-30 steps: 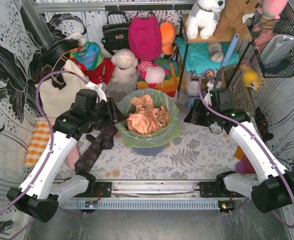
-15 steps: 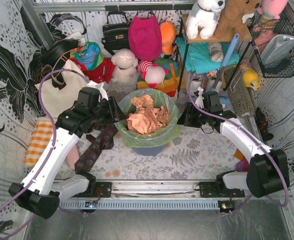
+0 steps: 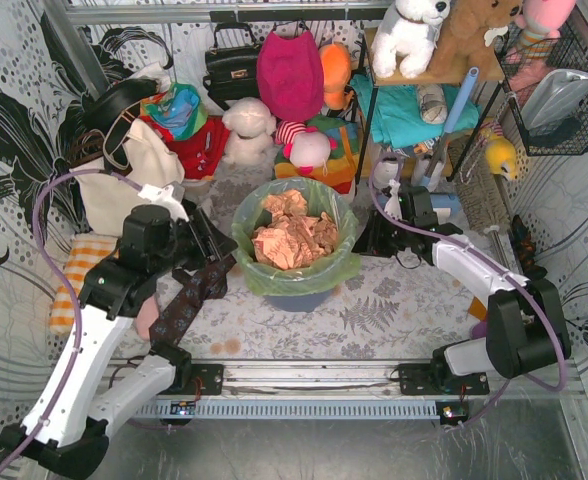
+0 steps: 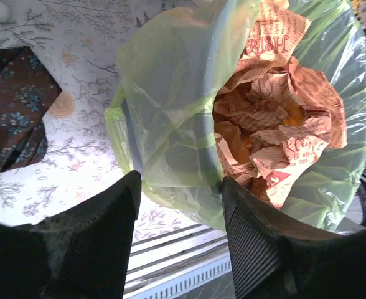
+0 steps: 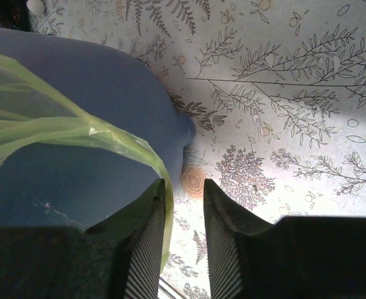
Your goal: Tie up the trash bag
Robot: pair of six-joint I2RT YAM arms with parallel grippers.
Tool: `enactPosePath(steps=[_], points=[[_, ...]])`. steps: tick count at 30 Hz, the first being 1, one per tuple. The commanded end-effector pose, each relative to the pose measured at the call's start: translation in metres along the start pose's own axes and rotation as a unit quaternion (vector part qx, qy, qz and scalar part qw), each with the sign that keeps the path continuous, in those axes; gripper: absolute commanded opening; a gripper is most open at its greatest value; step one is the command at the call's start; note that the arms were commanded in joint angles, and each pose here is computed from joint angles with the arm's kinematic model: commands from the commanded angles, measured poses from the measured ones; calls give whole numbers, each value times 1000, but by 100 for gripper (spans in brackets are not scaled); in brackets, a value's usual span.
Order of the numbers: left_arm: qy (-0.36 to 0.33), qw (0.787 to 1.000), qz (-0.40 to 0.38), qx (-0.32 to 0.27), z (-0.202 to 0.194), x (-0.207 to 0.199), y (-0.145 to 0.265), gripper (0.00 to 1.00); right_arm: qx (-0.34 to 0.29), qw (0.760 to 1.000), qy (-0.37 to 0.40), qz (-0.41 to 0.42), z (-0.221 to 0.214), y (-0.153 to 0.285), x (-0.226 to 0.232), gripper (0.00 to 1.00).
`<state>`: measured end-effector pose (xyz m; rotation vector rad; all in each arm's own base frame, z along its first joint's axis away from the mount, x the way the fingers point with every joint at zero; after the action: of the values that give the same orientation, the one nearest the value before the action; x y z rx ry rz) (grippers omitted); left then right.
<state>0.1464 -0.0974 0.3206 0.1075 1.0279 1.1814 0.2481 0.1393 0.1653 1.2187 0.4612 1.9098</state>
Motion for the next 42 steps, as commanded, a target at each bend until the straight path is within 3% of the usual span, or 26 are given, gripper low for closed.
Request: enactPosePath(steps=[1,7,13,18,28,30,37,42], points=[[25,998,50,43,-30,28,-12,60,-6,1000,1,23,2,-2,2,28],[70,995,0,76,-59,41,-35,58,-13,999,-1,40,4,0,7,0],[88,994,21,61,-65,53,-45,54,-24,999,1,46,10,7,14,0],[65,998,-23,15,-35,24,-25,56,-24,998,6,49,12,10,17,0],[32,995,-85,34,-4,-16,-8,59,-33,998,6,44,15,20,23,0],[23,996,-75,30,1,-18,-5,59,-33,999,7,27,14,23,21,0],[4,997,38,-67,27,-14,32,60,-30,999,10,12,12,26,19,0],[23,996,53,-66,17,-3,20,62,-29,999,10,11,12,27,19,0]])
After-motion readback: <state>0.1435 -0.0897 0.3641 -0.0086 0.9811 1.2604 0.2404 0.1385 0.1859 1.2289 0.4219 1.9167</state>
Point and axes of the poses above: each gripper's point midway between its finger pads, its own y axis back along the fingers, its own x axis along the line the jaws close on, z = x × y, the point moved 9 cm from there along y, back along the fingers, and after that the axes turned 3 degrees about y, right-handed, at the moved point
